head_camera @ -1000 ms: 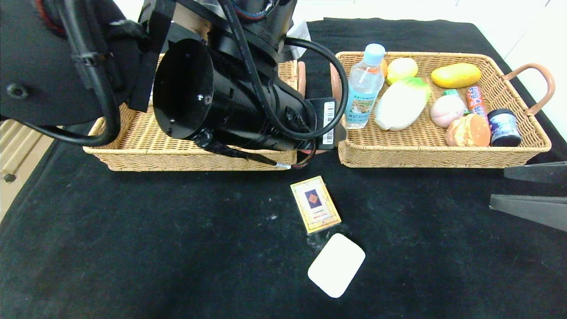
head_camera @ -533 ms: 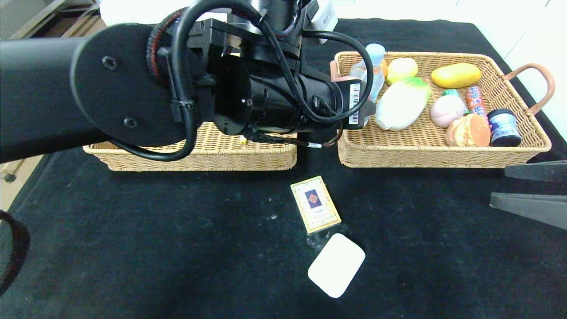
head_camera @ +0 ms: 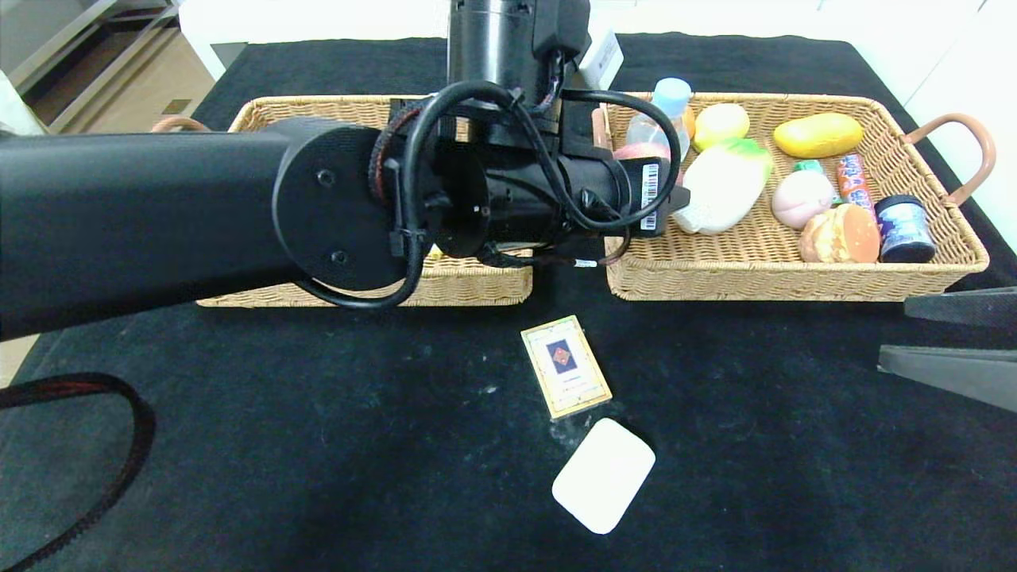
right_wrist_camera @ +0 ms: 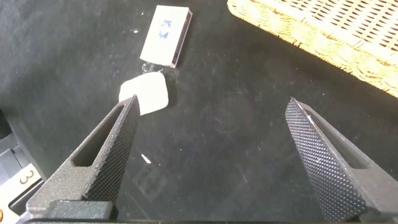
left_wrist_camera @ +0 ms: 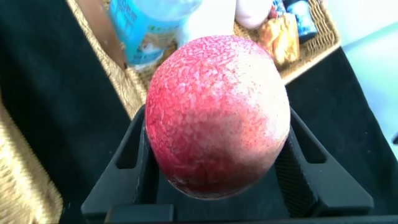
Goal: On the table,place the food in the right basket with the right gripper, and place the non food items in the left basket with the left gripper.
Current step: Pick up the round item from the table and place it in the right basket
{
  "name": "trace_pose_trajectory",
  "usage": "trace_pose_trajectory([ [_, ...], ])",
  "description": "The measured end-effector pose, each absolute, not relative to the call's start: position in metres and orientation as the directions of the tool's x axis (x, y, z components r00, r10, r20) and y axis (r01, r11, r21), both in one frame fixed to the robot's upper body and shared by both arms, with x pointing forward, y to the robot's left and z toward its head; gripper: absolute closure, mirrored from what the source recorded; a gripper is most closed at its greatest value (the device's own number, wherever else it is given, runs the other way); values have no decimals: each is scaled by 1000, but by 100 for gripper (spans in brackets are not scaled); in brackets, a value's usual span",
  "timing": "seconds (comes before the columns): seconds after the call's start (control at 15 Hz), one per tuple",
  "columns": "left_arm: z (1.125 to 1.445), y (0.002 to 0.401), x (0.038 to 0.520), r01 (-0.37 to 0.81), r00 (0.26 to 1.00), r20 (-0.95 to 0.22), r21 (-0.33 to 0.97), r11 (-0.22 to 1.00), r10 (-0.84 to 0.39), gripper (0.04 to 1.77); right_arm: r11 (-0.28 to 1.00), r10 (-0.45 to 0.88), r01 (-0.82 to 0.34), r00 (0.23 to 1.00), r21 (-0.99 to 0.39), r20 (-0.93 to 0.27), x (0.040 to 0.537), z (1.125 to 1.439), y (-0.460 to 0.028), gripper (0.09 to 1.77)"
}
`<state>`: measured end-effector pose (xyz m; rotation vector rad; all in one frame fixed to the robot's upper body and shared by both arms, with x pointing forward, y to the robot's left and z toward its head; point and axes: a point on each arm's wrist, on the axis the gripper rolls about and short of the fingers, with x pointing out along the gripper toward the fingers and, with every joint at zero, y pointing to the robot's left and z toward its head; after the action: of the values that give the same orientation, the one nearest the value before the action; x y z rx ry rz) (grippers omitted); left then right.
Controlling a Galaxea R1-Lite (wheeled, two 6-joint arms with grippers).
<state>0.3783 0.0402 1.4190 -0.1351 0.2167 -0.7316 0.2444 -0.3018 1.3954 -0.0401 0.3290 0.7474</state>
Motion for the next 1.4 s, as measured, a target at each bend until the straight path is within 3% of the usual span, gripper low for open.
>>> trace_pose_trajectory([
  [1.27,1400,11,396,675,723,-79,-136,725,-687,73,741,657,-669,702,64,-276,248,1395,-304,15],
  [1.4,1400,10,396,673,725,-78,-130,728,-684,59,741,657,-669,702,63,-274,249,1394,-304,15],
])
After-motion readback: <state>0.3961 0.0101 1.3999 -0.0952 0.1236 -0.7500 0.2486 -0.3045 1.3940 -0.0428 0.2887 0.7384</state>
